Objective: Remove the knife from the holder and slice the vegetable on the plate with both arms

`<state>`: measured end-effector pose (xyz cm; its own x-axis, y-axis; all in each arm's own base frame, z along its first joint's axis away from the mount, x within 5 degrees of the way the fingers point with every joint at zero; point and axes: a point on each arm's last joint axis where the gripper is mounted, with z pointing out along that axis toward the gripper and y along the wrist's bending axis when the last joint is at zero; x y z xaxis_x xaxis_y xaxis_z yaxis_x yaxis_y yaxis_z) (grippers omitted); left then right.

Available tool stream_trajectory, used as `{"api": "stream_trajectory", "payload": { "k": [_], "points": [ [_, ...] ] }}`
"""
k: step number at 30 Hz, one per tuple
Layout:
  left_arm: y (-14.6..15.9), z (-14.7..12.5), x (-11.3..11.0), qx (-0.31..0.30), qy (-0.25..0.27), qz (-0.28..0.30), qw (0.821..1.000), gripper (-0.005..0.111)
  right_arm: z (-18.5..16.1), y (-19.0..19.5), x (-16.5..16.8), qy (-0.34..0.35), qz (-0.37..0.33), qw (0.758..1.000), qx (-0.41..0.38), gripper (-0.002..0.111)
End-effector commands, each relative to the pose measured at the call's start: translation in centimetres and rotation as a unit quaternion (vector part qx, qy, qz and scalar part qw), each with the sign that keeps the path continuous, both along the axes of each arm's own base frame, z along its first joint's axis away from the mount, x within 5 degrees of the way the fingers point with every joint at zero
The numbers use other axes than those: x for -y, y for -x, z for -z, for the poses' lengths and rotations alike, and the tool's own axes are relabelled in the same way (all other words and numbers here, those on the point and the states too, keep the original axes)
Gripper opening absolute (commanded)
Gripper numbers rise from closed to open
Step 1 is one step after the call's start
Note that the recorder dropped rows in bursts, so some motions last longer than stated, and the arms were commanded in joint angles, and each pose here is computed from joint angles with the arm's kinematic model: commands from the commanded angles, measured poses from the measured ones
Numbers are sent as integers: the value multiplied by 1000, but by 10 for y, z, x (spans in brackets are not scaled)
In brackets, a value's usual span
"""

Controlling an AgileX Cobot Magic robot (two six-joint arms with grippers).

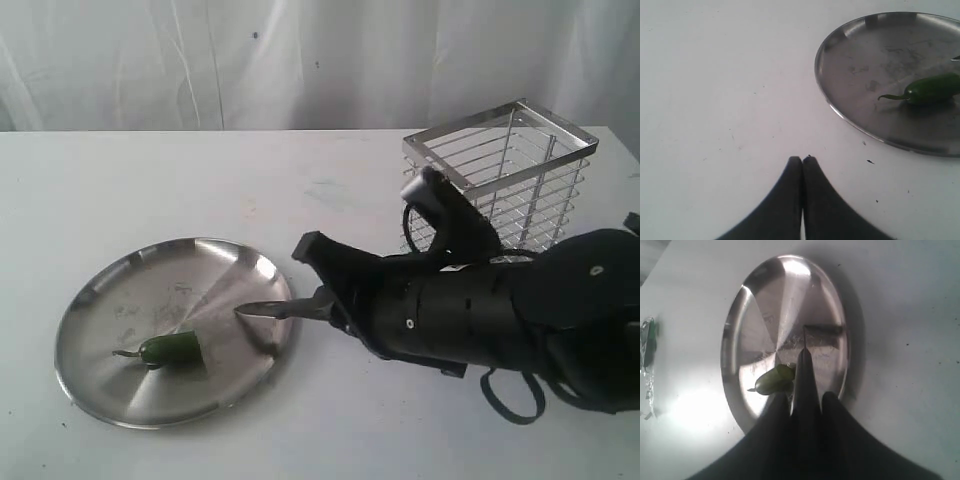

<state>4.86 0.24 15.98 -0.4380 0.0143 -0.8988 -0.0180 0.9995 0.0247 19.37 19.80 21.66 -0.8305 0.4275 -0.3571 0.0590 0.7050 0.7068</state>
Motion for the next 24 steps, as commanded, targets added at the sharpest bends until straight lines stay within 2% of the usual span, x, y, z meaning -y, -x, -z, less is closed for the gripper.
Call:
{"api": "stream_trajectory", "payload": {
  "k": [1, 8, 11, 15, 20, 24],
  "points": [
    [0, 1, 1, -2, 5, 3, 1000, 0, 0, 4, -6, 5, 2, 1000, 14, 0],
    [0, 1, 1, -2, 5, 3, 1000, 0, -9, -6, -10, -7, 36, 999, 33, 0],
    [0, 1, 1, -2, 5, 3, 1000, 0, 1, -10, -15, -2, 38, 999, 14, 0],
    [0, 1, 1, -2, 5, 3, 1000, 0, 12, -15, -28, 5, 24, 1000, -9, 0],
    [0, 1, 1, -2, 5, 3, 1000, 0, 7, -16, -49, 10, -15, 1000, 14, 0],
    [0, 1, 1, -2, 5, 3, 1000, 0, 23, -15, -58, 26, -29, 999, -7, 0]
  ]
}}
